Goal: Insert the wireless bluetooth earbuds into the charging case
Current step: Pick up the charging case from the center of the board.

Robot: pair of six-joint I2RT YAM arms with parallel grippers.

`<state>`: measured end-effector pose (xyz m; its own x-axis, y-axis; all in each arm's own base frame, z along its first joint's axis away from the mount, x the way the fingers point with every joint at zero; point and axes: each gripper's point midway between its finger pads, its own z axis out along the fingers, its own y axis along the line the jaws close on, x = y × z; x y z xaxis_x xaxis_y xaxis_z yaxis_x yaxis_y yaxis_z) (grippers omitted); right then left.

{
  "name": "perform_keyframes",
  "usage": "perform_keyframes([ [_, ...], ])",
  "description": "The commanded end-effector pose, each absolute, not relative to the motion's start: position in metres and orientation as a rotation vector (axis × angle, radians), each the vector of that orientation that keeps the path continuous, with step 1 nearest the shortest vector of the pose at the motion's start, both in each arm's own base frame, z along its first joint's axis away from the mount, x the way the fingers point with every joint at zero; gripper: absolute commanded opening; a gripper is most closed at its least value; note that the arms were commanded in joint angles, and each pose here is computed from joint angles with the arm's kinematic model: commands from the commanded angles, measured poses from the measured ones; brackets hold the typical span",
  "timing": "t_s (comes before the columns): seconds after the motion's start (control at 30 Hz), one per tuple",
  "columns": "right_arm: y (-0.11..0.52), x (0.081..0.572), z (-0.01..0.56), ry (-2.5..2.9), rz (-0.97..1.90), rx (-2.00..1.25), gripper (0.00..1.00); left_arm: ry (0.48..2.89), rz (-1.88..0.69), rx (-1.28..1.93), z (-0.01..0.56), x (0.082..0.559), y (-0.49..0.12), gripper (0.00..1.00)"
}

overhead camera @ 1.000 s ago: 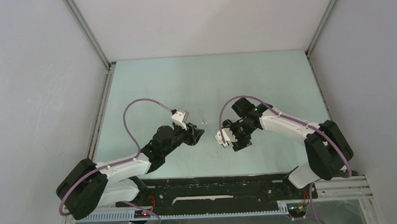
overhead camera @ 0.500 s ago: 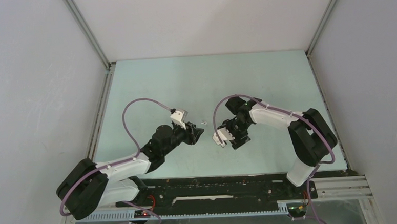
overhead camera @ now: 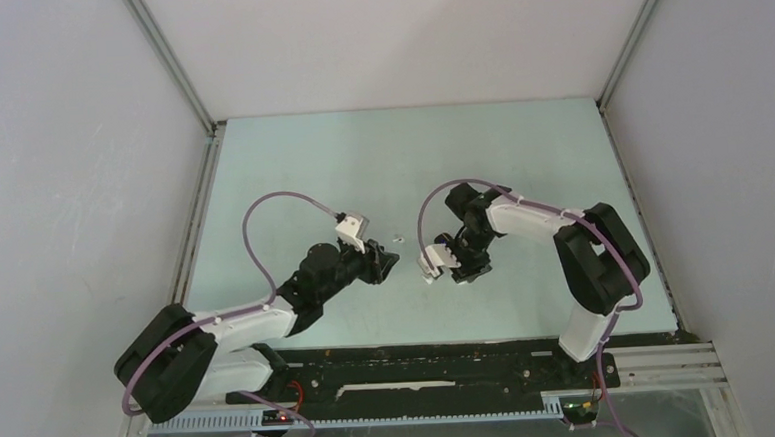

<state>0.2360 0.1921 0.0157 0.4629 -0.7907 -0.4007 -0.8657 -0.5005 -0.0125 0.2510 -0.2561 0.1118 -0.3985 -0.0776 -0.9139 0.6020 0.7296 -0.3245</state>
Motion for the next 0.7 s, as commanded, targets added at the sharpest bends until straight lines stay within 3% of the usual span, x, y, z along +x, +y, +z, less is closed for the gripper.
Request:
perform_keyframes([
  [0.0, 0.211, 0.243, 0.047, 1.57, 0.554, -2.251, 0.4, 1.792, -0.859, 0.409, 0.128, 0.254, -0.269, 0.53],
  [0.23, 0.219, 0.23, 0.11, 1.606, 0.452, -1.903, 0.31, 1.752, -1.266, 0.321, 0.155, 0.229, -0.312, 0.51],
  [0.33, 0.215, 0.23, 0.135, 1.626, 0.372, -1.778, 0.31, 1.698, -1.413, 0.303, 0.181, 0.214, -0.33, 0.45],
  [0.5, 0.21, 0.222, 0.152, 1.585, 0.287, -1.747, 0.32, 1.668, -1.695, 0.208, 0.222, 0.2, -0.356, 0.46],
  [0.67, 0.21, 0.223, 0.166, 1.563, 0.225, -1.699, 0.32, 1.742, -1.829, 0.112, 0.222, 0.199, -0.371, 0.46],
])
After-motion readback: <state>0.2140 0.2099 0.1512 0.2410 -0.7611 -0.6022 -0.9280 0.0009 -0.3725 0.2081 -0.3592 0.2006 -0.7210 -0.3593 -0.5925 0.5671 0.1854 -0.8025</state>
